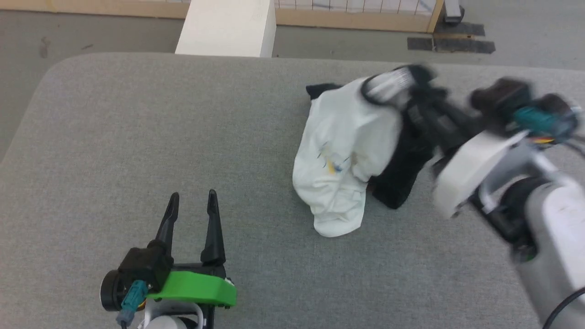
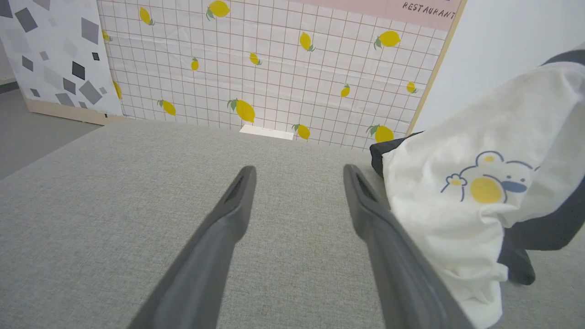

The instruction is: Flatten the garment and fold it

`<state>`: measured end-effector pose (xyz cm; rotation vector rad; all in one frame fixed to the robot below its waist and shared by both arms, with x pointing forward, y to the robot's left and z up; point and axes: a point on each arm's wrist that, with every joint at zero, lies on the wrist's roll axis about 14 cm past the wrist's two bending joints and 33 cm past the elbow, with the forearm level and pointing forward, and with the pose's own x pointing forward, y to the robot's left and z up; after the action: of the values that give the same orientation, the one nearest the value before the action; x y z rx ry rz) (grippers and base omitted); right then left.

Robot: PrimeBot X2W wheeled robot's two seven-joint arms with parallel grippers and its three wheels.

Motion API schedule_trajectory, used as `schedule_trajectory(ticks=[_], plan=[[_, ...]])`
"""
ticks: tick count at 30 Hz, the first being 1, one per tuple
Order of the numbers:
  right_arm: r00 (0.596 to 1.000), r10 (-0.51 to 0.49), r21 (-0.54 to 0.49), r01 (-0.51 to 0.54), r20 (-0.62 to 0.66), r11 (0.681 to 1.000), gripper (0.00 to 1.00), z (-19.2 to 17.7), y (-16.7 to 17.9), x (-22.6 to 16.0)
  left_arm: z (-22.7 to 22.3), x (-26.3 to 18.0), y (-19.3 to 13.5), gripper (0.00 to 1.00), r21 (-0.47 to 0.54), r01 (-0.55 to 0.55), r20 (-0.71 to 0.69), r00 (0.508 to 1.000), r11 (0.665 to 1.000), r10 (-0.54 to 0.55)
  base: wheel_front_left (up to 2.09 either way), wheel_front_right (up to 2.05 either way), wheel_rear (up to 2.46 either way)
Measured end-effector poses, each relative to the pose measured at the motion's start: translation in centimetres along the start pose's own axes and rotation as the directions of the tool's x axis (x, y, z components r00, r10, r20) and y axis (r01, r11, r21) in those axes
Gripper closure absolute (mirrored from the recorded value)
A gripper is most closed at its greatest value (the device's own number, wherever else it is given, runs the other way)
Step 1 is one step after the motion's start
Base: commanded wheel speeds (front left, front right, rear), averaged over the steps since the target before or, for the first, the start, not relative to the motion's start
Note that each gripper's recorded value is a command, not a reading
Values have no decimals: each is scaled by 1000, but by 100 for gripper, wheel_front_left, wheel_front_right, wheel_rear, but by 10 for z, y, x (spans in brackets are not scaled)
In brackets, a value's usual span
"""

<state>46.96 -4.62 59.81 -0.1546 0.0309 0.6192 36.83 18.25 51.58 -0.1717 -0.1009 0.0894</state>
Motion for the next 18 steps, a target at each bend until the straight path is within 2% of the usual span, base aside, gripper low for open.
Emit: schedule_trajectory(ticks=[4,6,8,11,12,13,14,16,18], plan=[[975,213,-3,-214,-59,977,100,-11,73,-4,4,-3,1,0,-3,-4,11,1000,1000,4,0,0,0],[937,322,57,-318,-131,947,100,-37,111,-12,3,-4,1,0,-4,-5,9,1000,1000,5,0,0,0],[881,416,99,-404,-225,909,100,-70,144,-27,2,-5,2,0,-5,-4,5,1000,1000,4,0,0,0],[800,498,179,-464,-335,867,100,-111,172,-46,1,-6,4,0,-3,-12,0,1000,1000,12,0,0,0],[773,513,193,-477,-373,858,76,-124,177,-53,0,-6,5,0,-3,-14,-3,1000,1000,14,0,0,0],[758,520,208,-477,-395,854,42,-133,178,-56,-1,-6,5,0,-2,-15,-6,1000,1000,15,0,0,0],[745,522,222,-473,-415,852,0,-142,178,-59,-2,-7,6,0,-2,-17,-9,1000,1000,17,0,0,0],[738,520,232,-467,-430,853,0,-148,176,-60,-4,-8,7,0,-1,-21,-15,1000,1000,21,0,0,0],[765,507,249,-442,-397,862,0,-142,169,-54,-5,-8,8,0,0,-23,-18,1000,1000,23,0,0,0]])
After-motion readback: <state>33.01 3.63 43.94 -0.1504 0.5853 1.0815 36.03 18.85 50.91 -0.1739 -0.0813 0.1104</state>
